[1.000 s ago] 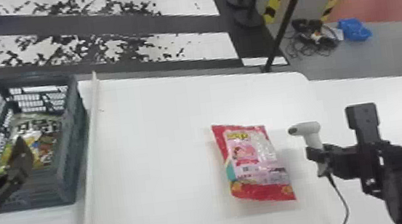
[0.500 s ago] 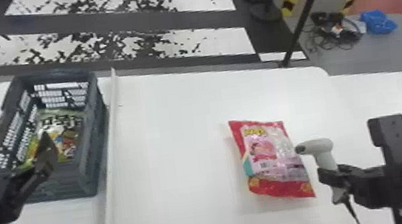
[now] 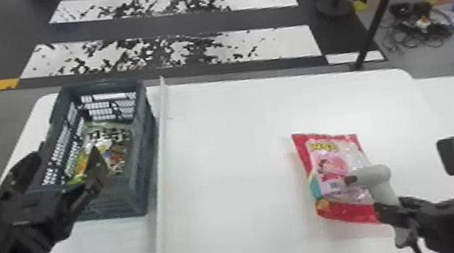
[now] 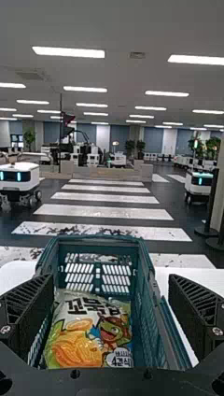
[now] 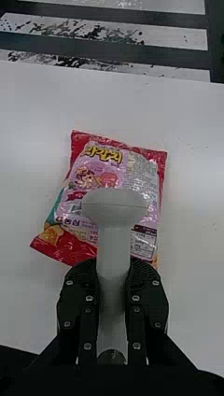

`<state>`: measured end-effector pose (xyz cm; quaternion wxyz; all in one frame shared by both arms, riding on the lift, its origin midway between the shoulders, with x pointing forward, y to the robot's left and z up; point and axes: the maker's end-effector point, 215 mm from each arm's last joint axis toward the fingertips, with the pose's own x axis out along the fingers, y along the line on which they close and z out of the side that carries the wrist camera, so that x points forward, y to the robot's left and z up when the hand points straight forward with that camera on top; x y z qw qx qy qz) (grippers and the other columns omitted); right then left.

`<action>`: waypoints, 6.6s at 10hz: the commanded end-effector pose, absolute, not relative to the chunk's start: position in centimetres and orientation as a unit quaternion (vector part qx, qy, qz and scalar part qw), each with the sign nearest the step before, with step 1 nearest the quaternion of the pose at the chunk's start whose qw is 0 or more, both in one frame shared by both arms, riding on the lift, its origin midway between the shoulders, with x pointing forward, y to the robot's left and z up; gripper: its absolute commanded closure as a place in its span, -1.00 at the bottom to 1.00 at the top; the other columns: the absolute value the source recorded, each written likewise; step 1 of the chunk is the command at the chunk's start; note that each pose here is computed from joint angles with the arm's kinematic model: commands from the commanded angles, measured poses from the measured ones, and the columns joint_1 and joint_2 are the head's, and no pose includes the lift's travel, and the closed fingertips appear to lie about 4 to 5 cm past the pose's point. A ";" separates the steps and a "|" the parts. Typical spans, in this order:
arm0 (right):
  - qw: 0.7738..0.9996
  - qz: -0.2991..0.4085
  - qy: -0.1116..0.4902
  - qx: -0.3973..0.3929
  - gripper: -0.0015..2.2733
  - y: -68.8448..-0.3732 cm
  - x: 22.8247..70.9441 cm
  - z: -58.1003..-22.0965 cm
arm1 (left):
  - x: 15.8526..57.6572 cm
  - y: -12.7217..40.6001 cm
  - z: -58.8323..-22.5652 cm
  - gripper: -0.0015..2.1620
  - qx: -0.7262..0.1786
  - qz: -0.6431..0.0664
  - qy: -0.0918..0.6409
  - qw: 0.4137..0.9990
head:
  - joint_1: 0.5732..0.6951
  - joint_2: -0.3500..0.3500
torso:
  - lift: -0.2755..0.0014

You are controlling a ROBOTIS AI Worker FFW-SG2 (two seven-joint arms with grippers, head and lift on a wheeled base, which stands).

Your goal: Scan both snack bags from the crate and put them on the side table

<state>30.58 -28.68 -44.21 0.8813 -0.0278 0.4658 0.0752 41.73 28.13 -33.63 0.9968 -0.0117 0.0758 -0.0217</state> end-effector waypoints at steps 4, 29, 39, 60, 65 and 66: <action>0.877 0.099 0.469 -0.041 0.98 -25.6 30.1 -43.9 | 41.9 27.7 -33.5 -0.92 -0.013 -0.027 0.074 0.997 | 1.00 0.05 | 0.36; 0.907 -0.055 0.410 -0.078 0.98 -43.7 44.1 -51.8 | 41.6 28.4 -34.1 -0.92 -0.012 -0.020 0.078 0.997 | 1.00 -0.55 | 0.36; 0.911 -0.023 0.412 0.024 -0.93 -40.7 39.8 -48.8 | 41.6 28.4 -34.3 -0.92 -0.013 -0.019 0.078 0.997 | 1.00 -0.54 | 0.36; 0.823 0.204 0.393 0.356 0.99 -31.4 37.4 -41.9 | 41.8 28.4 -34.2 -0.92 -0.009 -0.023 0.079 0.997 | 1.00 -0.08 | 0.36; 0.908 0.022 0.271 0.320 0.98 -48.4 44.2 -38.1 | 41.7 28.5 -34.1 -0.92 -0.009 -0.022 0.078 0.997 | 1.00 -0.53 | 0.36; 0.922 -0.027 0.240 0.303 0.98 -52.9 45.5 -38.7 | 41.6 28.6 -34.2 -0.92 -0.008 -0.021 0.080 0.997 | 1.00 -0.60 | 0.36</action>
